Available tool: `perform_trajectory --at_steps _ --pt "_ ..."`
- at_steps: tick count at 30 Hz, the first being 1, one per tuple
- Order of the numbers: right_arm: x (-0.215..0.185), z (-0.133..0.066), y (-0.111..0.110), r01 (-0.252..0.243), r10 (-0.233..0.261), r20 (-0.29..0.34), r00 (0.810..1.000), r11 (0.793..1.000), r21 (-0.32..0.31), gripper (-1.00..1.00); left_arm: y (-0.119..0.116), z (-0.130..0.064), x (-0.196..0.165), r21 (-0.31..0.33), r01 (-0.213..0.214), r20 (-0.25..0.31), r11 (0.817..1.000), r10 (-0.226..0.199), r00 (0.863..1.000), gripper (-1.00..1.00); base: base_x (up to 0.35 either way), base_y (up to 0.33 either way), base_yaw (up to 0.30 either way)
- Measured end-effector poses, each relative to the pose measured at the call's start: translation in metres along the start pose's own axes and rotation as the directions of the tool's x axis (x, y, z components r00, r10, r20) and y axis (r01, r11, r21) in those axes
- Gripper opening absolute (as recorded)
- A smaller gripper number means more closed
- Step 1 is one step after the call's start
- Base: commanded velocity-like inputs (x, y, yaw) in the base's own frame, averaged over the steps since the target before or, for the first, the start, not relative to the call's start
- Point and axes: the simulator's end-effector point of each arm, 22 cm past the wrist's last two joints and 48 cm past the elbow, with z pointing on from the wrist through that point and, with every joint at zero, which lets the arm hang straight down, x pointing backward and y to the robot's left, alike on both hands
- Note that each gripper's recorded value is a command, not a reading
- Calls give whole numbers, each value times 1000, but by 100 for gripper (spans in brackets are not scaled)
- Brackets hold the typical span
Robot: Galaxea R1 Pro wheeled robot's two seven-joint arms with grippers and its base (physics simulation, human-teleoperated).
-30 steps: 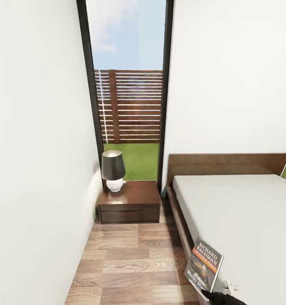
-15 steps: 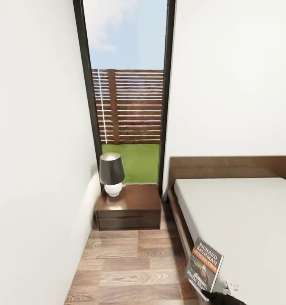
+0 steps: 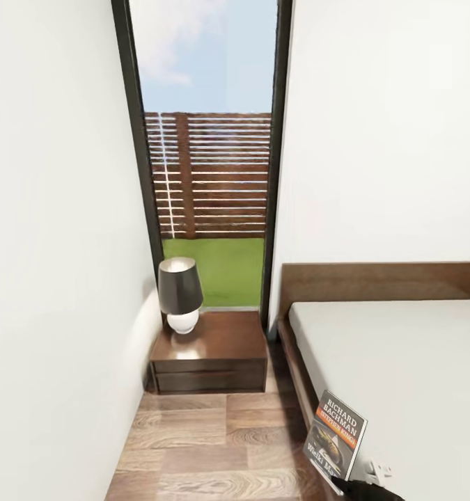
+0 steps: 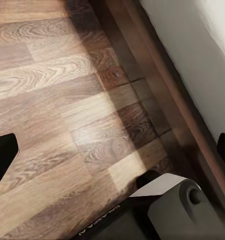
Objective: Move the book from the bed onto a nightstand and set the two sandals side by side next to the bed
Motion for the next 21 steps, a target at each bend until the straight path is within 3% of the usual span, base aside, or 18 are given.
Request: perform_trajectory --at_steps 21 --pt "0 0 0 0 0 0 1000 1000 1 -100 0 0 0 0 0 0 1000 0 1000 100 327 0 0"
